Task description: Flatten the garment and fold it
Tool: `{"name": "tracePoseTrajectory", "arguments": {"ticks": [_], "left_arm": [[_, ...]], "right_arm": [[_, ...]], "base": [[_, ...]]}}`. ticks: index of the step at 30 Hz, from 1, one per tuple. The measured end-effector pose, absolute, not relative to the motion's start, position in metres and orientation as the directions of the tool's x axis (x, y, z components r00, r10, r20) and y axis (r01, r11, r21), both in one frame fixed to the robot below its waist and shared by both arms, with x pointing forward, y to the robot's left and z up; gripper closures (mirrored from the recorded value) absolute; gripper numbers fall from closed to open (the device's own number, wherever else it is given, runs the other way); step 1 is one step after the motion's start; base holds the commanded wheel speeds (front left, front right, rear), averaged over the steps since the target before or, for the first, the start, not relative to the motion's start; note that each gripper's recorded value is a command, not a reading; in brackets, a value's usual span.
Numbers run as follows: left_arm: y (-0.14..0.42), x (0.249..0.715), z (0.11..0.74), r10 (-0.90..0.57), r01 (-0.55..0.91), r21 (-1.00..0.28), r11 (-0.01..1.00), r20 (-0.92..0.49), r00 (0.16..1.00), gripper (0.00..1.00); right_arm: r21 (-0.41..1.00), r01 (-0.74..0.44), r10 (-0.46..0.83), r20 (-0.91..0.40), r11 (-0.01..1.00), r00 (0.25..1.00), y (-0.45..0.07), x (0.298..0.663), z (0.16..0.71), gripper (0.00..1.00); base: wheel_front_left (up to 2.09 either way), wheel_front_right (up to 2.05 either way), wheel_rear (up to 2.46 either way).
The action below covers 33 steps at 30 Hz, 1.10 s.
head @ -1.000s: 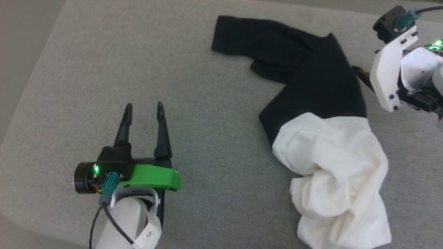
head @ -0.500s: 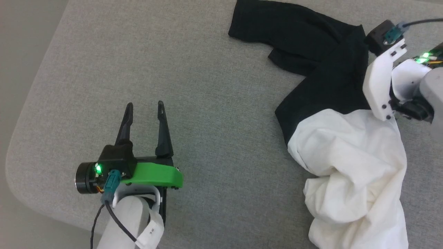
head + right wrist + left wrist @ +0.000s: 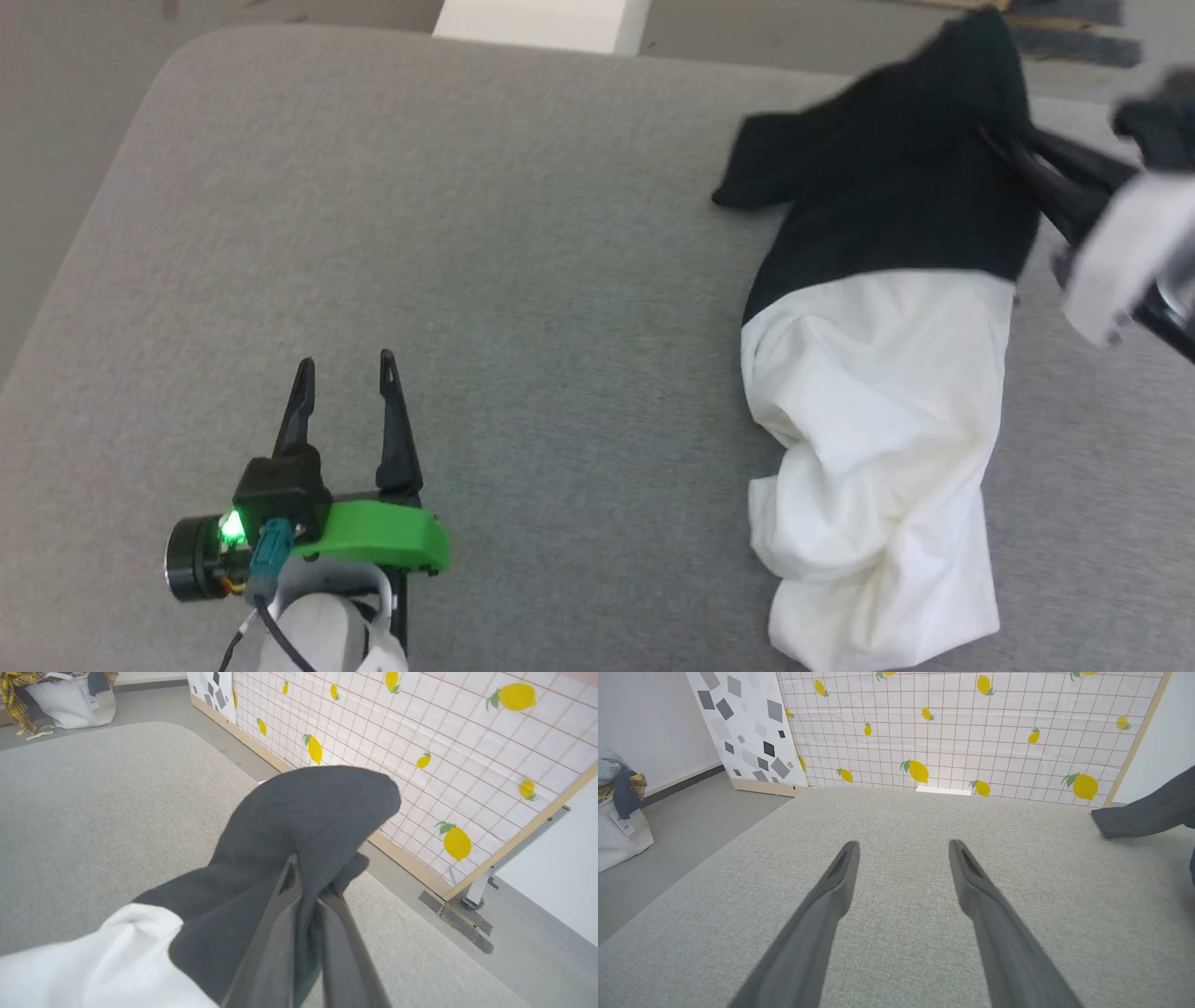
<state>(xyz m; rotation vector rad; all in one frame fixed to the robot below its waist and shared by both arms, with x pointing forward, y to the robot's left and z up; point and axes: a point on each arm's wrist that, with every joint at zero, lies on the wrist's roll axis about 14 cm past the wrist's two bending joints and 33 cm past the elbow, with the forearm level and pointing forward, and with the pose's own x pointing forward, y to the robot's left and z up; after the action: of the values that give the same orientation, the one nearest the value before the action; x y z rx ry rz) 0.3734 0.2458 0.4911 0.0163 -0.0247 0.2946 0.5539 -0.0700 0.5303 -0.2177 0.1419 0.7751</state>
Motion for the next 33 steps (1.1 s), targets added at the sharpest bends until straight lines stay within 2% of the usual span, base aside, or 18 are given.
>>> {"name": "tracePoseTrajectory", "arguments": {"ticks": [5, 7, 13, 16, 17, 18, 22, 27, 33], "left_arm": [[0.232, 0.374, 0.497, 0.248, -0.248, 0.002, 0.969, 0.047, 0.968, 0.0], [0.226, 0.374, 0.5, 0.228, -0.229, -0.002, 0.973, 0.056, 0.972, 0.0], [0.214, 0.374, 0.507, 0.187, -0.187, -0.008, 0.982, 0.081, 0.979, 0.0], [0.21, 0.374, 0.51, 0.173, -0.172, -0.01, 0.985, 0.09, 0.981, 0.0], [0.209, 0.373, 0.511, 0.168, -0.167, -0.008, 0.986, 0.091, 0.982, 0.0], [0.208, 0.372, 0.511, 0.164, -0.164, -0.005, 0.986, 0.091, 0.982, 0.0], [0.206, 0.367, 0.511, 0.155, -0.156, 0.002, 0.988, 0.092, 0.984, 0.0], [0.205, 0.363, 0.517, 0.149, -0.15, 0.004, 0.989, 0.109, 0.983, 0.0], [0.207, 0.362, 0.517, 0.154, -0.156, 0.005, 0.988, 0.11, 0.982, 0.0]], "right_arm": [[-0.139, -0.601, 0.557, -0.261, 0.787, 0.789, -0.153, 0.515, 0.506, 1.0], [-0.077, -0.552, 0.507, -0.309, 0.83, 0.805, -0.178, 0.489, 0.483, 1.0], [0.047, -0.441, 0.4, -0.512, 0.896, 0.76, -0.219, 0.396, 0.402, 1.0], [0.092, -0.389, 0.37, -0.56, 0.917, 0.741, -0.222, 0.366, 0.38, 1.0], [0.077, -0.385, 0.36, -0.562, 0.919, 0.745, -0.225, 0.363, 0.379, 0.7], [0.074, -0.369, 0.347, -0.546, 0.926, 0.762, -0.227, 0.365, 0.382, 0.0], [0.056, -0.326, 0.316, -0.443, 0.944, 0.839, -0.235, 0.38, 0.409, 0.0], [-0.074, -0.319, 0.288, -0.273, 0.945, 0.918, -0.255, 0.409, 0.476, 0.0], [-0.197, -0.356, 0.332, -0.147, 0.914, 0.932, -0.239, 0.452, 0.557, 0.0]], "base": [[0.0, 0.0, 0.0], [0.0, 0.0, 0.0], [0.0, 0.0, 0.0], [0.0, 0.0, 0.0], [0.0, 0.0, 0.0], [0.0, 0.0, 0.0], [0.0, 0.0, 0.0], [0.0, 0.0, 0.0], [0.0, 0.0, 0.0]]}}
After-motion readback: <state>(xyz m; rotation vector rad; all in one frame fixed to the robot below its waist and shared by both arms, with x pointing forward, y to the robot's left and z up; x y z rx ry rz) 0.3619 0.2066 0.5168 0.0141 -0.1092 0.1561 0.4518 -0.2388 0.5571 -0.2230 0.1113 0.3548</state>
